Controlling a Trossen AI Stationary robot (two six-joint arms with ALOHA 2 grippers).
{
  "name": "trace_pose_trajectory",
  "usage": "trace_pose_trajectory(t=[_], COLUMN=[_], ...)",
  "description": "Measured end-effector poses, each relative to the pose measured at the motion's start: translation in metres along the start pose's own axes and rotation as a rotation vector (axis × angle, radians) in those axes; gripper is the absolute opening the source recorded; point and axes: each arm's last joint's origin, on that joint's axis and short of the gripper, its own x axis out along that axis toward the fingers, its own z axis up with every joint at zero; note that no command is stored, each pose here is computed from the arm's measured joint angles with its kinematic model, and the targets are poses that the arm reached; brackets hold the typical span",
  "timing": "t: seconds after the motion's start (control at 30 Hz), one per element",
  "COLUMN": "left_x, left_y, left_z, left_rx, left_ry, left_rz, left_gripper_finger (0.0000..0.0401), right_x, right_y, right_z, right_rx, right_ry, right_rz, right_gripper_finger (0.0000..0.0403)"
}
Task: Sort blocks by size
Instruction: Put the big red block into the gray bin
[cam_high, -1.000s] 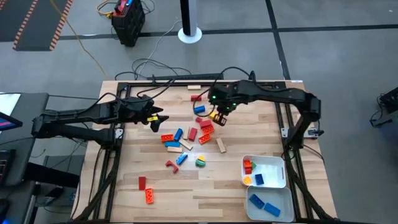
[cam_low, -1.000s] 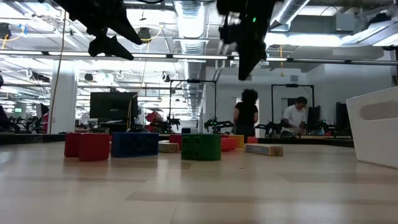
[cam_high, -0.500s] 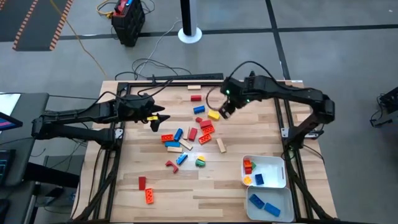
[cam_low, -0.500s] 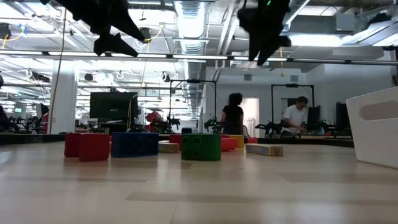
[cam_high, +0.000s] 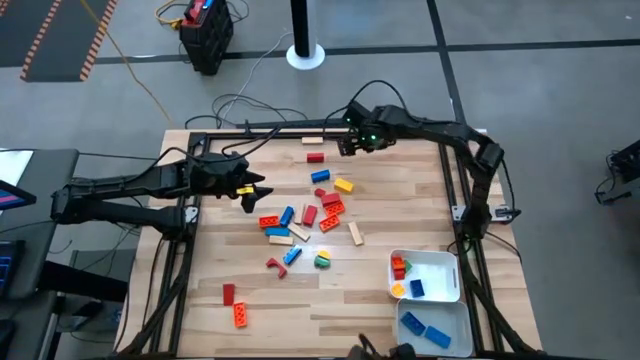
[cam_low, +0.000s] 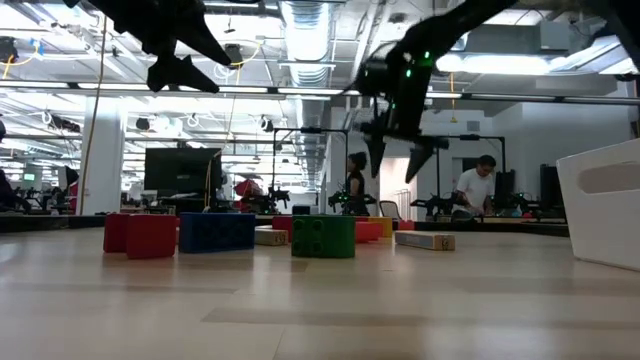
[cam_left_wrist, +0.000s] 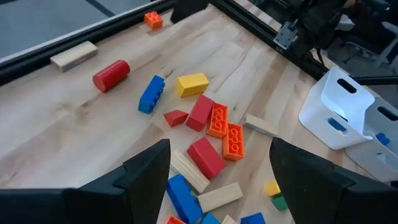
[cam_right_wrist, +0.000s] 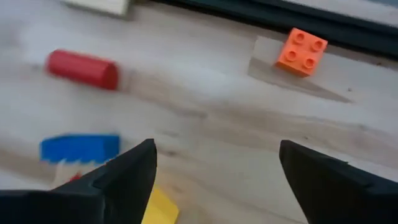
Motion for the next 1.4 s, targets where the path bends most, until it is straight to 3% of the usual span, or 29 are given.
trace_pose_trajectory(t=[0.23,0.33,0.7,1.13,1.3,1.4], left_x=[0.000,0.000,0.000,0.000,0.000,-0.001], left_y=[0.001,0.002,0.004,0.004,0.004,0.004], left_z=[-0.002,-0.004,-0.008,-0.008,-0.008,-0.008], left_rx=[0.015,0.030,0.087,0.106,0.107,0.103], left_ry=[0.023,0.043,0.080,0.083,0.087,0.093], left_rz=[0.012,0.022,0.039,0.039,0.031,0.014], left_gripper_finger=[0.0265,0.0265,0.0265,0.0265,0.0265,0.0265], right_x=[0.034,0.044,0.051,0.046,0.034,0.020], right_y=[-0.002,-0.007,-0.027,-0.025,-0.015,0.001], right_z=[0.015,0.019,0.034,0.028,0.030,0.036], right_rx=[0.133,0.215,0.391,0.345,0.329,0.344], right_ry=[-0.039,-0.071,-0.134,-0.098,-0.119,-0.176], right_rz=[0.013,-0.040,-0.107,-0.143,-0.154,-0.097], right_gripper_finger=[0.0368,0.0361,0.0323,0.0312,0.0312,0.0312])
